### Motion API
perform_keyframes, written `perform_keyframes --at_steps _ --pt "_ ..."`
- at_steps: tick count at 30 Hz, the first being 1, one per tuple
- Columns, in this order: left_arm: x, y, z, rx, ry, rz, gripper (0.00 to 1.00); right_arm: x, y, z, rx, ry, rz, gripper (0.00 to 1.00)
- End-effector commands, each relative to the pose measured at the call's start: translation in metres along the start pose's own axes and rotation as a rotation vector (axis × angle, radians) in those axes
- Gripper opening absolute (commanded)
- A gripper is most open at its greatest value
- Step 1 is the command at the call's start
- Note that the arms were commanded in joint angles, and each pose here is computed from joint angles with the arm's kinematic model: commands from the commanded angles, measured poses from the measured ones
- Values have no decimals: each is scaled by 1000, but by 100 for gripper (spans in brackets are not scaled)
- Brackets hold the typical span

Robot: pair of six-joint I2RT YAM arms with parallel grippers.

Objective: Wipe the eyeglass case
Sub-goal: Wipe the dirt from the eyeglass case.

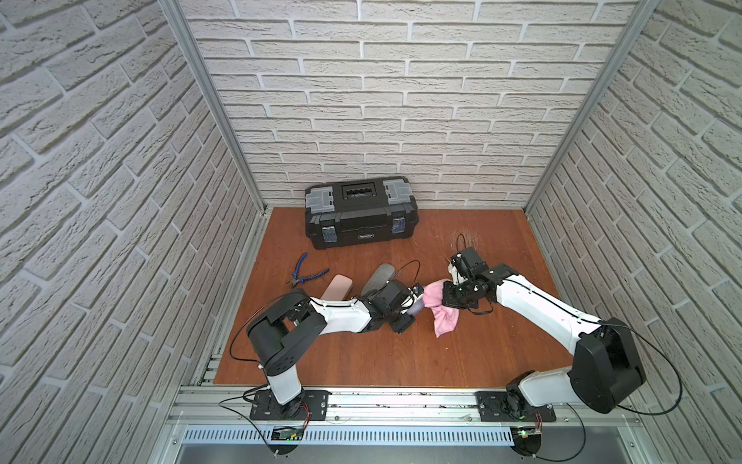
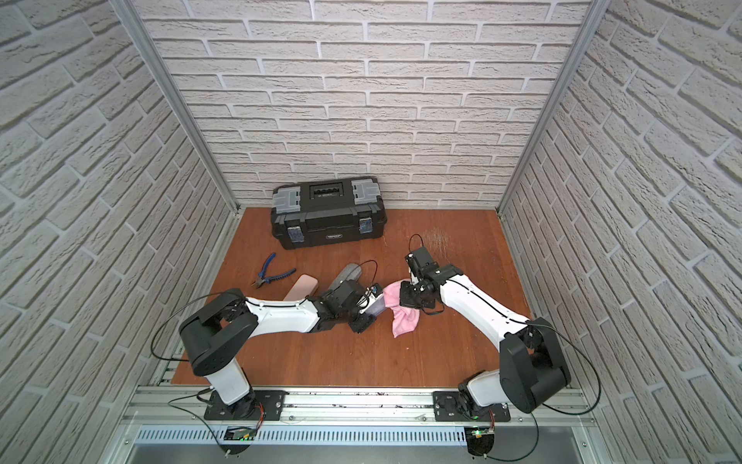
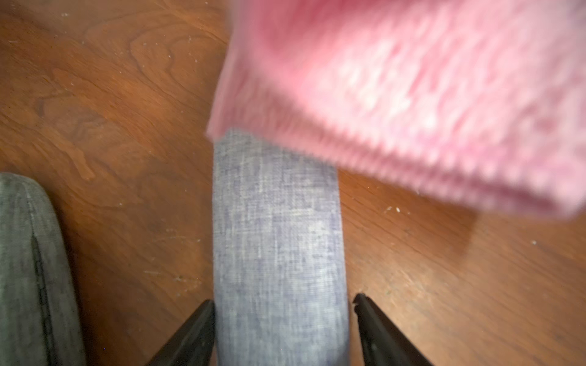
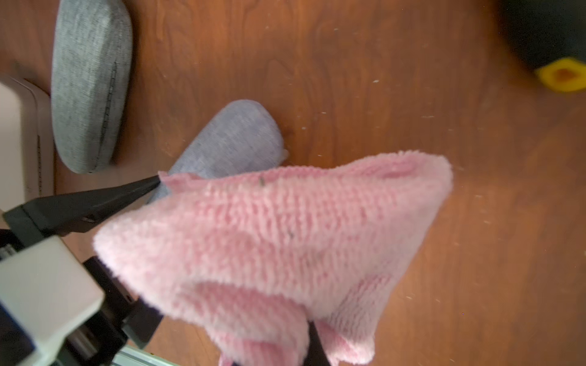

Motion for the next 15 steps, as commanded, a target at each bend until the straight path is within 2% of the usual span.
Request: perform_keyframes --at_steps 1,4,6,8,9,12,14,15 --pt "0 5 1 -20 -5 -52 68 -13 14 25 -51 90 -15 2" --pt "1 6 -1 -33 -24 -63 58 -32 16 39 -81 154 28 3" --pt "3 8 0 -40 -25 -78 54 -46 14 38 -88 135 57 3" --pt "7 12 0 -44 -22 -107 49 -55 16 21 -92 57 73 3" --pt "10 13 -1 -45 -25 -123 45 -55 19 7 -77 -27 63 3" --pt "17 18 -3 -52 -35 -161 38 -28 35 -36 33 -389 -45 3" --pt "18 18 -4 -56 -35 -168 32 -3 43 -41 88 -444 -114 2" --pt "18 18 -5 -63 -38 -168 31 6 44 -32 115 -391 -129 3"
Point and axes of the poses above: each gripper's point midway between its finger pads, its own x axis back along the fingers, its own z axis along the line the jaws close on, y = z × x, the point moved 4 cm from there along x, back along the fingers, and after that the axes turned 3 degrees about -x, right-handed, at the moved point
